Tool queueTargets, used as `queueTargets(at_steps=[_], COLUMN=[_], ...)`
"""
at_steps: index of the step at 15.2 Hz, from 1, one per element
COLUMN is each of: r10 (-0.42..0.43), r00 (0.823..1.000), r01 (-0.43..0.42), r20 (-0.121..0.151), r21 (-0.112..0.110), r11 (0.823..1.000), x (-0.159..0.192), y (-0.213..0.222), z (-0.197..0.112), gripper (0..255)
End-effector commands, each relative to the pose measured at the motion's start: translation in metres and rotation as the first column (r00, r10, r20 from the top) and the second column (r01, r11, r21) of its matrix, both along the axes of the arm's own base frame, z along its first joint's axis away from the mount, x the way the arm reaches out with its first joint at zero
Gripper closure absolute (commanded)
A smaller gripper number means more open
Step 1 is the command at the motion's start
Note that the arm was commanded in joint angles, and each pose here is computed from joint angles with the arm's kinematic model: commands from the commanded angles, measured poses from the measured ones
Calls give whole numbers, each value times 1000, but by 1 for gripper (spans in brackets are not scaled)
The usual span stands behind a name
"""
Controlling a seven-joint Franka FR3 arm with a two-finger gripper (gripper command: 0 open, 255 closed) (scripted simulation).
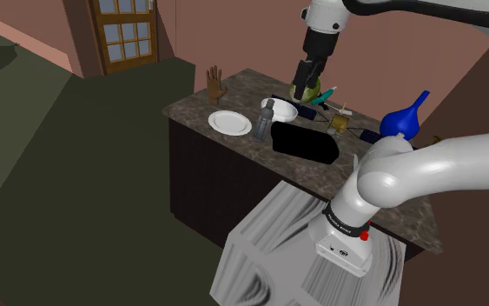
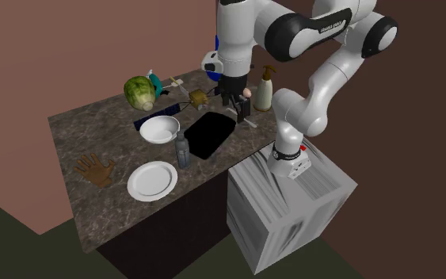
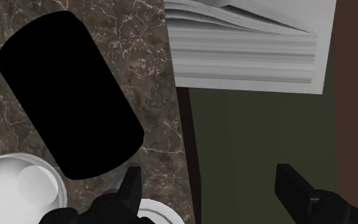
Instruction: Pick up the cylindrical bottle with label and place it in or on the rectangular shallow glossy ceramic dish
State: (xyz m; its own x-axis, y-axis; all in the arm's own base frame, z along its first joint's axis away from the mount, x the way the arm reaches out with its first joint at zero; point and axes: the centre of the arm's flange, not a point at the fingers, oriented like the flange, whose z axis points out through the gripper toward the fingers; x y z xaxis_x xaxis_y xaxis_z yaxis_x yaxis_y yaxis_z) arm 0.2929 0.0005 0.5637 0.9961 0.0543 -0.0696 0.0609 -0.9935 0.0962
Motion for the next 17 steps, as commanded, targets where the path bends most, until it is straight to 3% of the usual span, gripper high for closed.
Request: queueTargets(at_steps=[1, 9, 17], r10=[0, 41, 83], r00=[1000, 993, 973], r01=[0, -39, -77], r20=[0, 108, 214], r21=[0, -18, -39], r11=[1000, 999, 996], x=[0, 43, 94], y=[0, -57, -113], z=[0, -63, -121], gripper=[0, 0, 0])
